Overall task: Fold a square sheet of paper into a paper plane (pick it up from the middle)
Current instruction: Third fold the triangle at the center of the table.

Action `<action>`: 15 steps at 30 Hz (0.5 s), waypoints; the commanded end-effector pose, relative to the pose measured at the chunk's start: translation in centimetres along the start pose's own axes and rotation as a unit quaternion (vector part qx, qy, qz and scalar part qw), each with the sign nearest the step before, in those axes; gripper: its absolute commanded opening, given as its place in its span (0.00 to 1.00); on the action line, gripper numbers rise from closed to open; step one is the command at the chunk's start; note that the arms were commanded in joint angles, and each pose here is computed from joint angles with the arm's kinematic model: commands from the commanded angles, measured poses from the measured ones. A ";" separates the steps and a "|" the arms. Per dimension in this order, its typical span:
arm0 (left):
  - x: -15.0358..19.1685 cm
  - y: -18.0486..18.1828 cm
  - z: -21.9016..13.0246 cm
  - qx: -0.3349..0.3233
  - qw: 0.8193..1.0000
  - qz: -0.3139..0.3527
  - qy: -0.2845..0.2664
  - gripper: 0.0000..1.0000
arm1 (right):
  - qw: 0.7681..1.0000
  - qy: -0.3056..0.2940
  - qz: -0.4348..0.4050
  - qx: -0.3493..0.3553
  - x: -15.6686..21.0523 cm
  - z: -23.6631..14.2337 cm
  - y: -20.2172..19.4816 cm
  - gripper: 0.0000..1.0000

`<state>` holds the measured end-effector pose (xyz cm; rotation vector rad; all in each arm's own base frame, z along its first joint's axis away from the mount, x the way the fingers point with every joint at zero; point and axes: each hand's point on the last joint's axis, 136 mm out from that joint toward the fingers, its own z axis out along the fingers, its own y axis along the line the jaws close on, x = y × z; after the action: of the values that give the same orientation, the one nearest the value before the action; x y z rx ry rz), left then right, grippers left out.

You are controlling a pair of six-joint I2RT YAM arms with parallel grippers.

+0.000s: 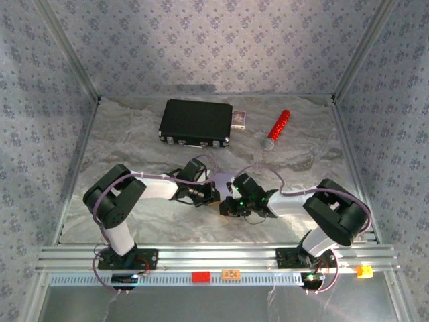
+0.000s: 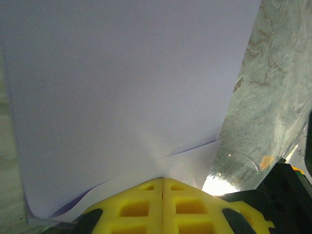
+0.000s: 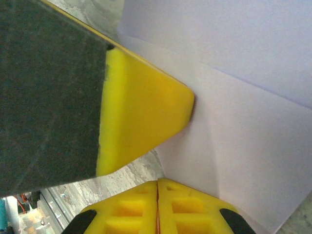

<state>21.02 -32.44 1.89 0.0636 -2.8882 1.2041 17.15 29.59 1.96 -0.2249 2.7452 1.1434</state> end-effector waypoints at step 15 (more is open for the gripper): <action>0.7 2.4 0.4 -0.043 0.999 -0.018 0.010 0.00 | 0.997 0.048 0.026 0.046 6.4 -2.3 -3.6 0.11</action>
<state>20.60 -32.47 1.81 0.0565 -2.8745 1.1951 13.46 27.25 1.83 -0.2536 2.7725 1.1355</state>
